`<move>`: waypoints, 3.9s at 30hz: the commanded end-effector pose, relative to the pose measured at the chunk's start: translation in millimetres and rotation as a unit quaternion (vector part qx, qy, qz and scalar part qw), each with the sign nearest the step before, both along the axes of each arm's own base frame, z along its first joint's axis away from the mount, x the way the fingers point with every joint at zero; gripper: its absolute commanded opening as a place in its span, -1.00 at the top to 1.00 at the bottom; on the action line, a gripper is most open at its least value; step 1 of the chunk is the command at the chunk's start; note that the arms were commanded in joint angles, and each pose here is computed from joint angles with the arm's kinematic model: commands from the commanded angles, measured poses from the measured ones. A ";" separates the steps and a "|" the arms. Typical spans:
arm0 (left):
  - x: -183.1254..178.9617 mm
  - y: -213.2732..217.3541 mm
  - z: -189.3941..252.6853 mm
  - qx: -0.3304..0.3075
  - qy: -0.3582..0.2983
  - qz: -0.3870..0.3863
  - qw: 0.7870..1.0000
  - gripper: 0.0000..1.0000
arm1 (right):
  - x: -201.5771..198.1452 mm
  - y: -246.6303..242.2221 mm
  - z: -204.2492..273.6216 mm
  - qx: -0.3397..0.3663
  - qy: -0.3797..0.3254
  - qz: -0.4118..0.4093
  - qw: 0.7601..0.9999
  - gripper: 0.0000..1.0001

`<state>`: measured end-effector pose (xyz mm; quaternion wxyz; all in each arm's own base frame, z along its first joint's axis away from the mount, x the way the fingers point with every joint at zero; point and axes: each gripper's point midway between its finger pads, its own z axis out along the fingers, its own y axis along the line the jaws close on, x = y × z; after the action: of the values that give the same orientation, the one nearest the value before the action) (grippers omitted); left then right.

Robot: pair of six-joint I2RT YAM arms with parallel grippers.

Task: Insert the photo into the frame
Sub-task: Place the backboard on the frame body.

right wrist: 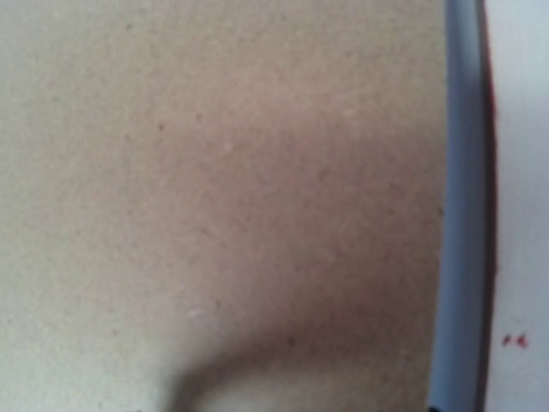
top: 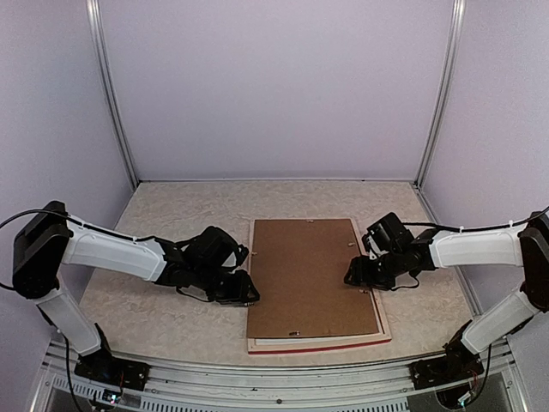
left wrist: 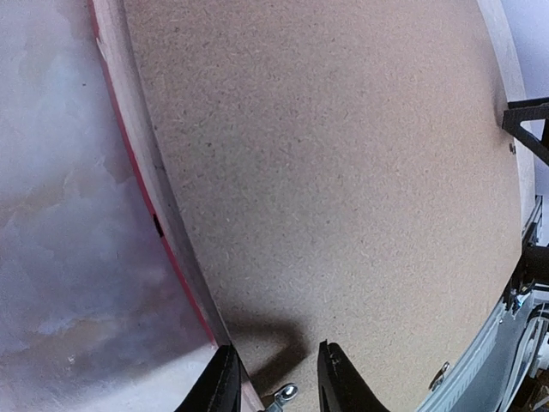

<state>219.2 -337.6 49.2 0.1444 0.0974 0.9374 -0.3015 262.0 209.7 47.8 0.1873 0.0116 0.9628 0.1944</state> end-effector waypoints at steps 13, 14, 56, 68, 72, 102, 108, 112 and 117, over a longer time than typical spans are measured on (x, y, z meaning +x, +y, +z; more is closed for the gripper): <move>-23.9 -34.3 16.2 -0.043 -0.002 -0.055 0.998 0.38 | 3.7 13.5 18.4 0.005 -0.018 0.046 0.999 -0.29; -24.1 -34.5 16.5 -0.043 -0.002 -0.056 0.998 0.38 | 2.7 13.3 17.2 0.005 -0.015 0.046 0.999 -0.29; -11.4 -39.9 17.4 -0.019 -0.026 -0.051 0.998 0.36 | -5.5 5.4 -2.7 -0.014 0.012 0.027 0.999 -0.30; -5.0 -46.7 18.6 -0.016 -0.032 -0.055 0.998 0.35 | -4.3 -1.9 1.8 -0.032 0.007 0.019 0.999 -0.30; -4.4 -46.3 21.3 -0.017 -0.036 -0.054 0.998 0.36 | -4.6 -2.6 3.8 -0.031 0.006 0.017 0.999 -0.30; -0.9 -49.5 19.7 -0.010 -0.040 -0.055 0.998 0.29 | 4.2 -1.8 4.3 -0.049 0.000 0.021 0.999 -0.32; 0.4 -51.4 18.3 -0.009 -0.039 -0.056 0.998 0.30 | 7.3 -0.3 3.9 -0.054 0.001 0.023 0.998 -0.35; 2.7 -50.6 18.1 -0.003 -0.043 -0.052 0.998 0.29 | 10.8 0.4 4.0 -0.058 -0.002 0.024 0.998 -0.37; 6.1 -50.5 19.0 0.002 -0.048 -0.048 0.998 0.28 | 14.9 3.4 0.5 -0.063 0.000 0.029 0.998 -0.41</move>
<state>210.8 -360.6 46.0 0.1329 0.1396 0.9444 -0.2663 268.5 194.2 44.0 0.1745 -0.0045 0.9775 0.1186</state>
